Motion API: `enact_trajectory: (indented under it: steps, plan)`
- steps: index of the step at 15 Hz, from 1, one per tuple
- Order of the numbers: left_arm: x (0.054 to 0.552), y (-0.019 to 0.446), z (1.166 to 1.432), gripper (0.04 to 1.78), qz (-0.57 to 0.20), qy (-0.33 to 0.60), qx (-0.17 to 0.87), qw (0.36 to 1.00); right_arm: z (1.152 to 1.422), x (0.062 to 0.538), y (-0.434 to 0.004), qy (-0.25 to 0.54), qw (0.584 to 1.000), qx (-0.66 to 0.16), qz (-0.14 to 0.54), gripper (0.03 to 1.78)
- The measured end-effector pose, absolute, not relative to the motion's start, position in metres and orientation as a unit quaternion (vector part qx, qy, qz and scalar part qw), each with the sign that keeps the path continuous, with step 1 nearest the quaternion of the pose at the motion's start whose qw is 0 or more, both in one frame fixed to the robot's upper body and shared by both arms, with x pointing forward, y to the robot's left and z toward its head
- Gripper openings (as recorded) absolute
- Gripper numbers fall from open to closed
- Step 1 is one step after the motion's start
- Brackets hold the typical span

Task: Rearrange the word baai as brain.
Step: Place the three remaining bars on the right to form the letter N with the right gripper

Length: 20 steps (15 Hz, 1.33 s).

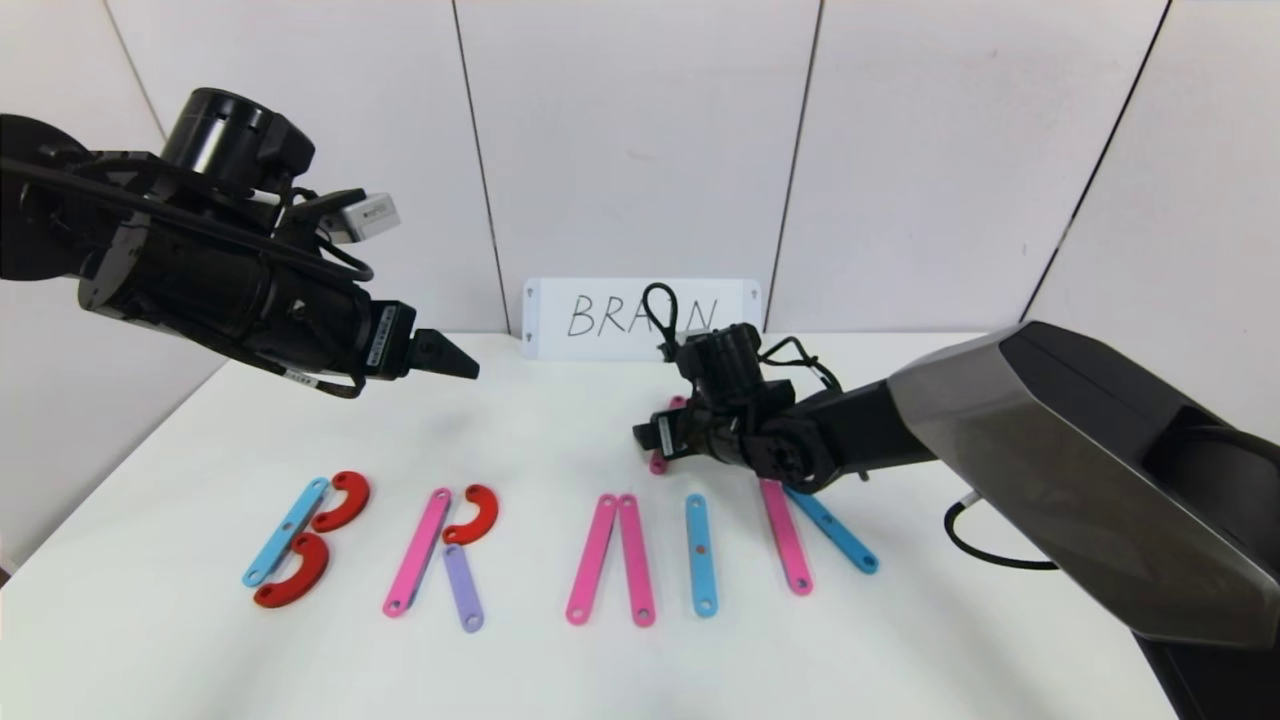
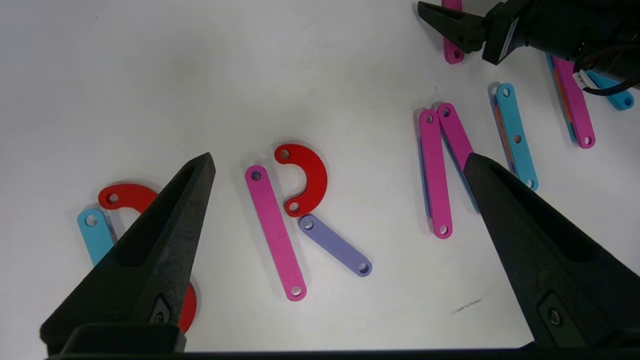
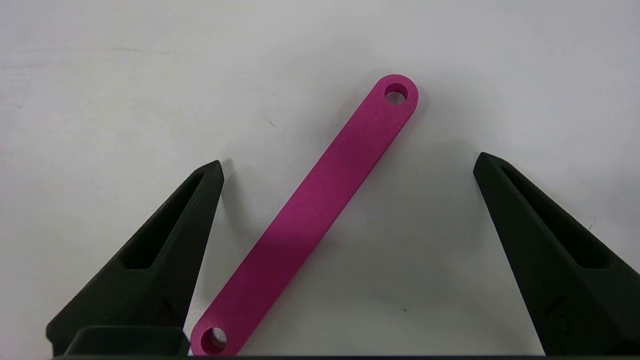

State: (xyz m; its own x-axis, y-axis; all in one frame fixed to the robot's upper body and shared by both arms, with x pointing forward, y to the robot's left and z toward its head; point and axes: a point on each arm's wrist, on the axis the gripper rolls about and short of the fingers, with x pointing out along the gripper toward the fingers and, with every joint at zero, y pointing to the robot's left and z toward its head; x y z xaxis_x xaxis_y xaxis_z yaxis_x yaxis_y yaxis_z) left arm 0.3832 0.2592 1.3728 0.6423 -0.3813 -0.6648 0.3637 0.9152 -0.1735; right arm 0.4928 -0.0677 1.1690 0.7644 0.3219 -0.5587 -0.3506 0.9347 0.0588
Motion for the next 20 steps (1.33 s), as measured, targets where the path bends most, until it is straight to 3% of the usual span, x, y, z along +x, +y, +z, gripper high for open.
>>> enact_trajectory:
  steps: [4, 6, 9, 12, 20]
  plan:
    - [0.3832, 0.2592, 1.3728, 1.74, -0.205, 0.370, -0.012, 0.906, 1.1685, 0.4921, -0.0674, 0.295, 0.938, -0.020, 0.181, 1.49]
    - [0.3832, 0.2592, 1.3726, 1.74, -0.205, 0.370, -0.012, 0.906, 1.1683, 0.4919, -0.0675, 0.296, 0.937, -0.019, 0.182, 1.22]
    - [0.3831, 0.2589, 1.3724, 1.74, -0.206, 0.370, -0.012, 0.906, 1.1681, 0.4918, -0.0674, 0.299, 0.937, -0.013, 0.182, 0.67]
    - [0.3830, 0.2586, 1.3719, 1.74, -0.206, 0.371, -0.012, 0.905, 1.1679, 0.4917, -0.0672, 0.299, 0.937, -0.012, 0.182, 0.31]
    - [0.3826, 0.2575, 1.3715, 1.74, -0.207, 0.372, -0.011, 0.905, 1.1721, 0.4907, -0.0682, 0.298, 0.937, -0.010, 0.181, 0.28]
